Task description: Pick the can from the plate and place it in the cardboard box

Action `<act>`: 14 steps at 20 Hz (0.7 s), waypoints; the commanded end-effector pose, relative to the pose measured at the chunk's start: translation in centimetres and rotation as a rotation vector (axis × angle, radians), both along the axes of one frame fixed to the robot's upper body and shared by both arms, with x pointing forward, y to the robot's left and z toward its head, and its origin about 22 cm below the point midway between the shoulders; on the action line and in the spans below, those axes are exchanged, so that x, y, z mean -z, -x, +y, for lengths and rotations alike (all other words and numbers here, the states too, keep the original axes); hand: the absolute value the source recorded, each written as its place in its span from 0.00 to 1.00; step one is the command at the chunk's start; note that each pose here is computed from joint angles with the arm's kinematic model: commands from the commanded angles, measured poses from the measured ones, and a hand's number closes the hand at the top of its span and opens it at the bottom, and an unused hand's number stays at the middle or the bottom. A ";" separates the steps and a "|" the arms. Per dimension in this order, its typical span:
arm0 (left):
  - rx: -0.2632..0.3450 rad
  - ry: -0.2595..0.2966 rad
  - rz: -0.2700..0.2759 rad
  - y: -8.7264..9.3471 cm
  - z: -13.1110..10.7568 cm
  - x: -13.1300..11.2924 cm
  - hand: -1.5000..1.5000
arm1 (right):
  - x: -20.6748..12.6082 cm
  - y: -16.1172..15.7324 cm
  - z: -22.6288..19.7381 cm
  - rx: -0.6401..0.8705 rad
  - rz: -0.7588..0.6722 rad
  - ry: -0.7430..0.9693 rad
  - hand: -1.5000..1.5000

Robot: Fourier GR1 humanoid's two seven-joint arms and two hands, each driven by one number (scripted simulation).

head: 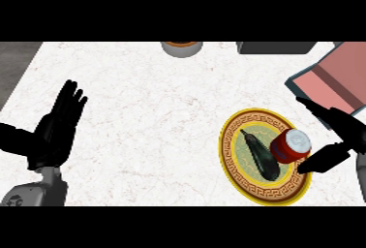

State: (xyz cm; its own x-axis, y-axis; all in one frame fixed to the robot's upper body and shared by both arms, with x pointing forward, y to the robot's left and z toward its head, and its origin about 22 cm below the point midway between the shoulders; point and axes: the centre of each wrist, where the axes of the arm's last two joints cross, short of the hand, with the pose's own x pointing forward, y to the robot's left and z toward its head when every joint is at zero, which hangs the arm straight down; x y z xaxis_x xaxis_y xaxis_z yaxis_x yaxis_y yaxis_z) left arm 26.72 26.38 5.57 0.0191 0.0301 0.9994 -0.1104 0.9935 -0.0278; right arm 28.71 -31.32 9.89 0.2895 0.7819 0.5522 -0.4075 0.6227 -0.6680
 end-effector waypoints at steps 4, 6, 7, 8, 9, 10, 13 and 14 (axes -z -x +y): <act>-0.019 -0.019 0.002 -0.1 1.0 0.0 0.50 | 0.0 0.6 1.2 -0.008 0.025 0.001 0.00; -0.009 0.000 -0.008 0.7 -0.5 0.9 0.50 | 1.0 0.2 -1.1 -0.001 0.034 0.018 0.00; -0.007 -0.003 -0.009 0.5 0.7 0.8 0.50 | 1.4 0.1 1.0 -0.002 0.026 0.012 0.00; -0.008 0.002 -0.002 -0.7 -0.7 -0.4 0.50 | 2.3 1.6 0.5 -0.004 0.005 0.006 0.00; -0.004 -0.016 0.007 1.1 1.2 1.0 0.50 | 3.1 -0.9 0.1 -0.004 0.022 0.019 0.00; 0.004 -0.010 0.006 -0.3 1.3 0.8 0.50 | 0.6 0.8 0.5 0.001 0.011 0.019 0.00; -0.010 -0.007 0.011 -0.7 -0.6 -1.6 0.50 | 3.2 -0.2 -0.1 -0.031 0.000 0.025 0.00; -0.007 -0.010 0.017 0.6 -1.0 -1.1 0.50 | 3.2 1.5 2.6 -0.026 -0.011 0.011 0.00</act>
